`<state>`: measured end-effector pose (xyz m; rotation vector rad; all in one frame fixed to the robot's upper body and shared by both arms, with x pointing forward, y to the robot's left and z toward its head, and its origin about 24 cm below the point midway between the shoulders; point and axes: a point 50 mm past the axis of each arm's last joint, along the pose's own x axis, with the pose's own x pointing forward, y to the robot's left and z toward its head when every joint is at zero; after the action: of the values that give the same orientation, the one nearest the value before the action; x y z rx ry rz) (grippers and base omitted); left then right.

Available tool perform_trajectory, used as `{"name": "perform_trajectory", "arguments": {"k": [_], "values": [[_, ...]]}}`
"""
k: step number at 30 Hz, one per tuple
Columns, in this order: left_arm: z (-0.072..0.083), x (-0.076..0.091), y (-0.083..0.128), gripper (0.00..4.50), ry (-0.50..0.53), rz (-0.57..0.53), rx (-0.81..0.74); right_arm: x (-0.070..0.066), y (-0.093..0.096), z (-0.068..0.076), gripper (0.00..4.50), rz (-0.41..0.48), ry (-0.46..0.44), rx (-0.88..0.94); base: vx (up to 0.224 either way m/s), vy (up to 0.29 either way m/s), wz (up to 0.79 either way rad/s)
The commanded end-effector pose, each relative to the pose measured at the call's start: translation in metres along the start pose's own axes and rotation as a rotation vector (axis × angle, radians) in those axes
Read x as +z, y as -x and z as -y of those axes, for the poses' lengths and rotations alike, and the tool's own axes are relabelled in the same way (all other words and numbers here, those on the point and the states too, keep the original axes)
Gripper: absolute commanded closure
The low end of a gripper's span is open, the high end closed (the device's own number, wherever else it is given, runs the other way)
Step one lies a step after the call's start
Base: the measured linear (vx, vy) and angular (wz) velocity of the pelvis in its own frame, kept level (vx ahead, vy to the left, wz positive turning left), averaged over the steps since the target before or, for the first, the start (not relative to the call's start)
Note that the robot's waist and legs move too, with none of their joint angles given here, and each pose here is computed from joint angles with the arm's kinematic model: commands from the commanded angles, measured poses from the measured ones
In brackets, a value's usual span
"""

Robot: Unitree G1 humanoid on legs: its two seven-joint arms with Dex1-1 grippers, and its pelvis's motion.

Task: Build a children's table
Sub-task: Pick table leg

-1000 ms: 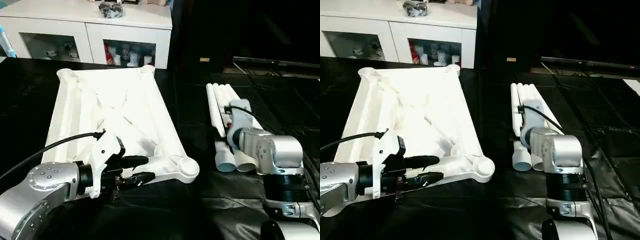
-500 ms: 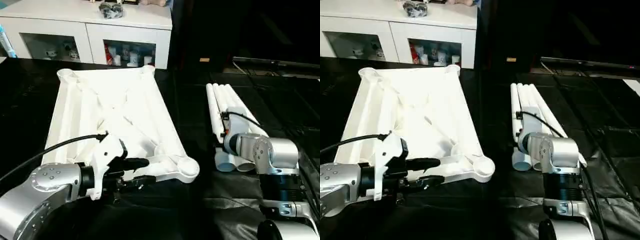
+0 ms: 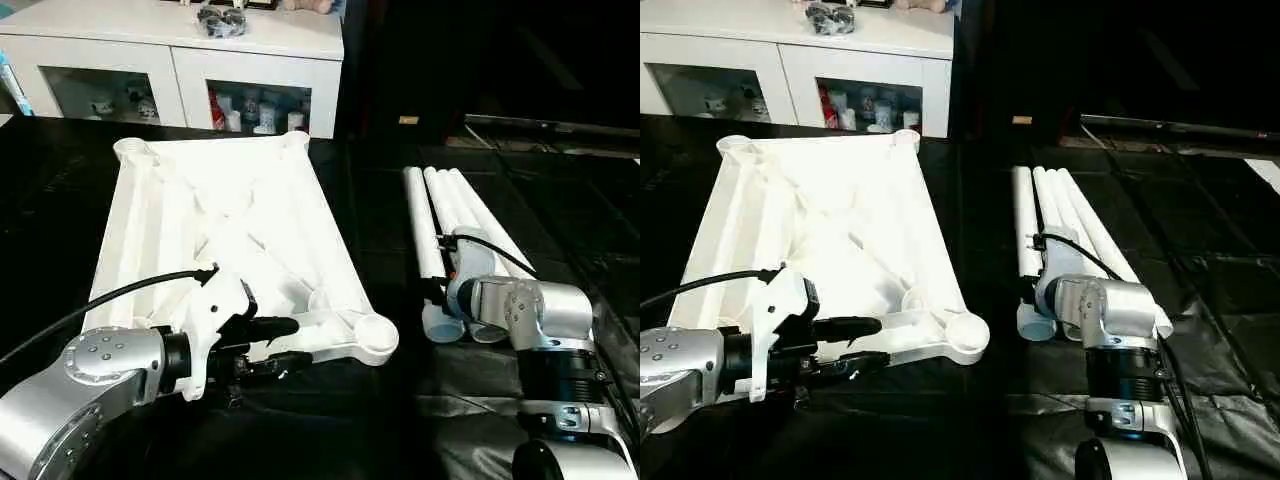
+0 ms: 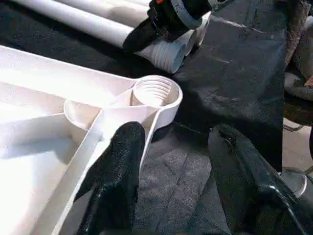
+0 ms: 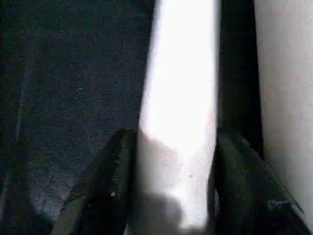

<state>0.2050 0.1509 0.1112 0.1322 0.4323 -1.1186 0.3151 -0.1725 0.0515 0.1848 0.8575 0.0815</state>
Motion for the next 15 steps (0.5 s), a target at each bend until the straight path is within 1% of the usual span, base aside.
{"name": "perform_trajectory", "arguments": {"k": [1, 5, 8, 11, 12, 15], "values": [[0.002, 0.004, -0.002, 2.1, -0.03, 0.004, -0.001, -0.004, -0.002, 0.003, 2.46, -0.027, -0.019, -0.005, 0.0, 0.0, 0.0], [0.003, 0.004, -0.004, 2.1, -0.031, 0.008, 0.001, -0.004, -0.003, 0.002, 2.57, -0.025, -0.018, -0.002, 0.0, 0.0, 0.0], [0.0, 0.006, -0.004, 2.1, -0.035, 0.024, 0.014, 0.0, -0.003, 0.003, 2.59, 0.016, -0.032, 0.0, 0.0, 0.0, 0.0], [-0.003, 0.009, -0.005, 2.1, -0.025, 0.071, 0.045, 0.016, 0.003, -0.001, 2.59, 0.159, -0.062, 0.067, 0.0, 0.0, 0.0], [-0.003, 0.009, -0.005, 2.1, -0.025, 0.071, 0.045, 0.016, 0.003, -0.001, 2.59, 0.159, -0.062, 0.067, 0.0, 0.0, 0.0], [-0.006, 0.012, -0.008, 2.1, -0.023, 0.098, 0.072, 0.028, 0.009, -0.003, 2.59, 0.256, -0.111, 0.126, 0.0, 0.0, 0.0]]}}
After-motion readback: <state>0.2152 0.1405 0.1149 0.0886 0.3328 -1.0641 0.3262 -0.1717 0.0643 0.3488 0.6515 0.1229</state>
